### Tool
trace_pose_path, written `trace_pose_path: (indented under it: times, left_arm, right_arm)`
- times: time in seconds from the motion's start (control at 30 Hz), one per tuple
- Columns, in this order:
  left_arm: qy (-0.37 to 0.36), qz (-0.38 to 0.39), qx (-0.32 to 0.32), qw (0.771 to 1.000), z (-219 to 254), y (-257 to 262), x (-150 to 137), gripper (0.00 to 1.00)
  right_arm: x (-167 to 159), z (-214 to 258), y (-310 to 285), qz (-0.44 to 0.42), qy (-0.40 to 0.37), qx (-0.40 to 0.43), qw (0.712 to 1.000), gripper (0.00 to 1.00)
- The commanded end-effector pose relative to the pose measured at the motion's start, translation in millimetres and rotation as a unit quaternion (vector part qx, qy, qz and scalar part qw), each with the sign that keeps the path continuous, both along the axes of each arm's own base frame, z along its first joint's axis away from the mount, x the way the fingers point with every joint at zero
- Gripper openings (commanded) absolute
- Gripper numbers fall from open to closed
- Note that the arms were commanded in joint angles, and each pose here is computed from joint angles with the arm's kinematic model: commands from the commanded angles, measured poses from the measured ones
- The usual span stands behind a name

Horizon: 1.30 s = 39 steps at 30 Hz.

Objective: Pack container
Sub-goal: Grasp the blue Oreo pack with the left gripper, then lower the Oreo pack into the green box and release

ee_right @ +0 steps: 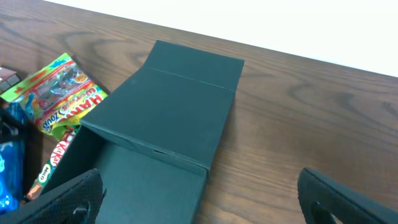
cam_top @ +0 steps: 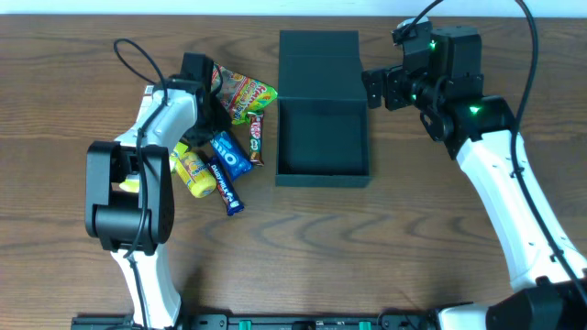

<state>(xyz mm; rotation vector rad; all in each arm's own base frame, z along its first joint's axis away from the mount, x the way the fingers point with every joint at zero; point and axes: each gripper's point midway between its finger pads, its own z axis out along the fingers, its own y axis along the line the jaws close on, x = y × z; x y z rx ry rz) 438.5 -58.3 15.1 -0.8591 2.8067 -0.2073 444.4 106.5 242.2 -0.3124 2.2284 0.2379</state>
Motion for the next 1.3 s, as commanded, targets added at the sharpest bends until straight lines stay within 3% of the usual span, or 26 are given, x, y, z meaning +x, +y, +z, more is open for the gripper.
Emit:
trace_pose_path:
  times: [0.0,0.2,0.37,0.6,0.9,1.1,1.27]
  left_arm:
    - [-0.028,-0.013,0.019,0.999,24.2,5.4,21.6,0.39]
    - [-0.036,-0.015,0.033,0.999,68.1,7.5,33.2,0.3]
    - [-0.1,-0.131,0.051,0.985,112.8,-21.6,57.0,0.28]
    - [-0.185,-0.223,0.036,0.956,153.6,-99.2,73.2,0.27]
    - [-0.205,-0.337,0.024,0.919,156.4,-181.6,47.1,0.27]
    - [-0.169,-0.36,-0.031,0.917,128.4,-207.7,33.8,0.27]
    - [-0.125,-0.351,-0.035,0.927,107.1,-206.4,22.0,0.28]
  right_arm:
    - [4.0,-2.7,-12.7,-0.034,0.006,0.007,0.999,0.99]
    - [9.9,-2.7,-47.7,-0.106,0.018,0.046,0.993,0.99]
    - [12.3,-2.8,-72.7,-0.142,0.02,0.061,0.988,0.99]
    - [13.1,-2.9,-89.0,-0.162,0.021,0.064,0.985,0.99]
    - [12.3,-4.3,-102.8,-0.177,0.023,0.064,0.982,0.99]
    - [12.2,-4.4,-103.0,-0.177,0.023,0.063,0.982,0.99]
    - [11.4,-5.4,-102.9,-0.177,0.026,0.063,0.982,0.99]
